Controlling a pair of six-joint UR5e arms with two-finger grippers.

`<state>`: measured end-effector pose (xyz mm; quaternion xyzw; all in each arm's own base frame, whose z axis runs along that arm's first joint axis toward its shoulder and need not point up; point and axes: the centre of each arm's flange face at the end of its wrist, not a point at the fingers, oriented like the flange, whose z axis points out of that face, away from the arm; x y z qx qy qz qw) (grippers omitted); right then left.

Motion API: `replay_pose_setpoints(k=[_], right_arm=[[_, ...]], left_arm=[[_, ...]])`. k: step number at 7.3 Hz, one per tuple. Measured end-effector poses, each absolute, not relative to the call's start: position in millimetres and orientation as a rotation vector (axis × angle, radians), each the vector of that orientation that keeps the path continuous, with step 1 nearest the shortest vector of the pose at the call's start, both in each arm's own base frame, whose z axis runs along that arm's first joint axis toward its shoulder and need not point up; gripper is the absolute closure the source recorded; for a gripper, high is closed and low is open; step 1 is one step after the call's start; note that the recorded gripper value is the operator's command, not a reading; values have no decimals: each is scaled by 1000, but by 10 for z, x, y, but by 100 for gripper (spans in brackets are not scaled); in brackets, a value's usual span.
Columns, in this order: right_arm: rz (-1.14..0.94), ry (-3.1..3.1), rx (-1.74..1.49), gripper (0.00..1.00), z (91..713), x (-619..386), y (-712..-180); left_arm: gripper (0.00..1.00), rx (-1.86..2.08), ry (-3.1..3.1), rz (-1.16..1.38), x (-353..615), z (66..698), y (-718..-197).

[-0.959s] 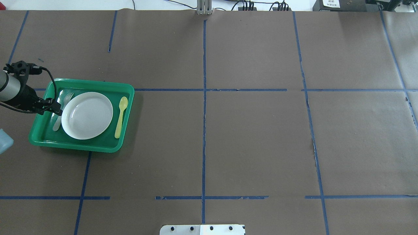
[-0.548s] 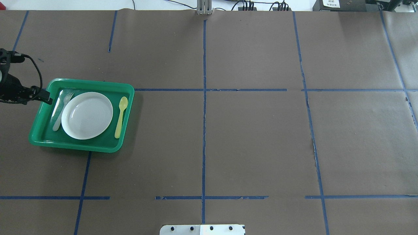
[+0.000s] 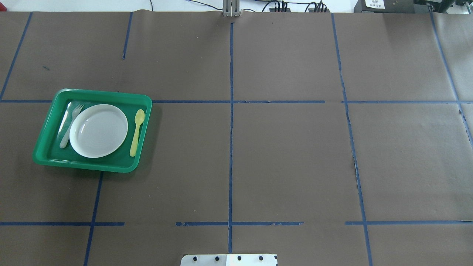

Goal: Place fork

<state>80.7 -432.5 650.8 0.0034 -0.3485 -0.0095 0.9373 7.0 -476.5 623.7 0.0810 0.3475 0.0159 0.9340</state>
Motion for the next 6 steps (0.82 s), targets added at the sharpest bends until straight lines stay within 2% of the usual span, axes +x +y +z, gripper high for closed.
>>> replay_pose_setpoints(k=[2, 6], right_arm=[[-20, -712, 7, 0, 6508, 807, -4325], [-20, -712, 7, 0, 6508, 807, -4325]], left_arm=[[0, 118, 677, 37, -499, 6300, -4635], [0, 100, 771, 52, -565, 6322, -4535]])
